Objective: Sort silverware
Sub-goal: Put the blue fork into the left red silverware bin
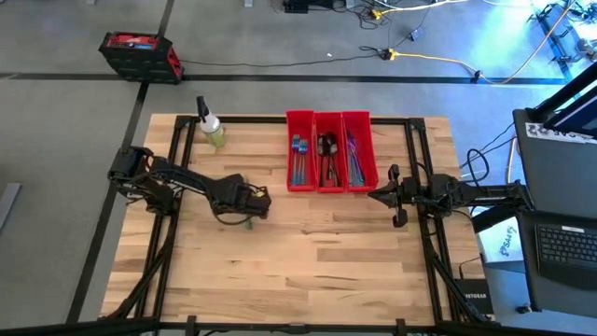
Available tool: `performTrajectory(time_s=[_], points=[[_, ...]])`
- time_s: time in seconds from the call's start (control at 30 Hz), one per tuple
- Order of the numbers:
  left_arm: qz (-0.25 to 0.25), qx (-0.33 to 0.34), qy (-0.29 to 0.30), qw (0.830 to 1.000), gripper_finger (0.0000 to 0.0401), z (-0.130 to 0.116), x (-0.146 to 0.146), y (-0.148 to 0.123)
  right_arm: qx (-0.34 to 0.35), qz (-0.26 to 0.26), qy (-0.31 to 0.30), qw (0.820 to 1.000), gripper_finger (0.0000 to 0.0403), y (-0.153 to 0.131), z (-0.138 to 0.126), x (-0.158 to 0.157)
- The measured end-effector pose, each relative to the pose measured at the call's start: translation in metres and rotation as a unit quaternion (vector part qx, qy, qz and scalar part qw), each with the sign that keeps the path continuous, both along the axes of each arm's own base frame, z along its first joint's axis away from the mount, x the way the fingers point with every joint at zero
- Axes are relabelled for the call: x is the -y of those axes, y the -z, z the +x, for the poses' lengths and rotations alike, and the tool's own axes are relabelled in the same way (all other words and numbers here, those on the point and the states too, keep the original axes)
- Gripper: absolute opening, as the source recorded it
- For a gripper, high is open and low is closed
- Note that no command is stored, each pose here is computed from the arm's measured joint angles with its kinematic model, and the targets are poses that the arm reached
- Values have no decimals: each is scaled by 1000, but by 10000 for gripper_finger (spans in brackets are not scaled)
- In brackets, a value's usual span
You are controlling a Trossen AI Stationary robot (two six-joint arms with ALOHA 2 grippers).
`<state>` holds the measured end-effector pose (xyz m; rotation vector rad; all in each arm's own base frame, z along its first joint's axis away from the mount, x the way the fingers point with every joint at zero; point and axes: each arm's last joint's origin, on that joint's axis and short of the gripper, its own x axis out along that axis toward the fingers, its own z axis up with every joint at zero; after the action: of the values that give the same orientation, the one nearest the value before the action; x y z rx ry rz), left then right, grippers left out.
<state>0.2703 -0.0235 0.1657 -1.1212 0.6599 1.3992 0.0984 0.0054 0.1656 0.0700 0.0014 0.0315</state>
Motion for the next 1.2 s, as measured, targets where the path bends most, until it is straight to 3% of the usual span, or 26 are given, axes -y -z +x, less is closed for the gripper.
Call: performTrajectory(time_s=[0.13, 0.5, 1.03, 1.2], points=[[12, 46, 17, 999, 4, 16, 1, -15, 0, 0, 0, 1000, 1, 0, 0, 0], [109, 129, 47, 984, 4, 52, -15, -71, 0, 0, 0, 1000, 1, 0, 0, 0], [230, 220, 75, 945, 3, 80, -102, -106, 0, 0, 0, 1000, 1, 0, 0, 0], [246, 235, 74, 937, 1, 87, -122, -104, 0, 0, 0, 1000, 1, 0, 0, 0]])
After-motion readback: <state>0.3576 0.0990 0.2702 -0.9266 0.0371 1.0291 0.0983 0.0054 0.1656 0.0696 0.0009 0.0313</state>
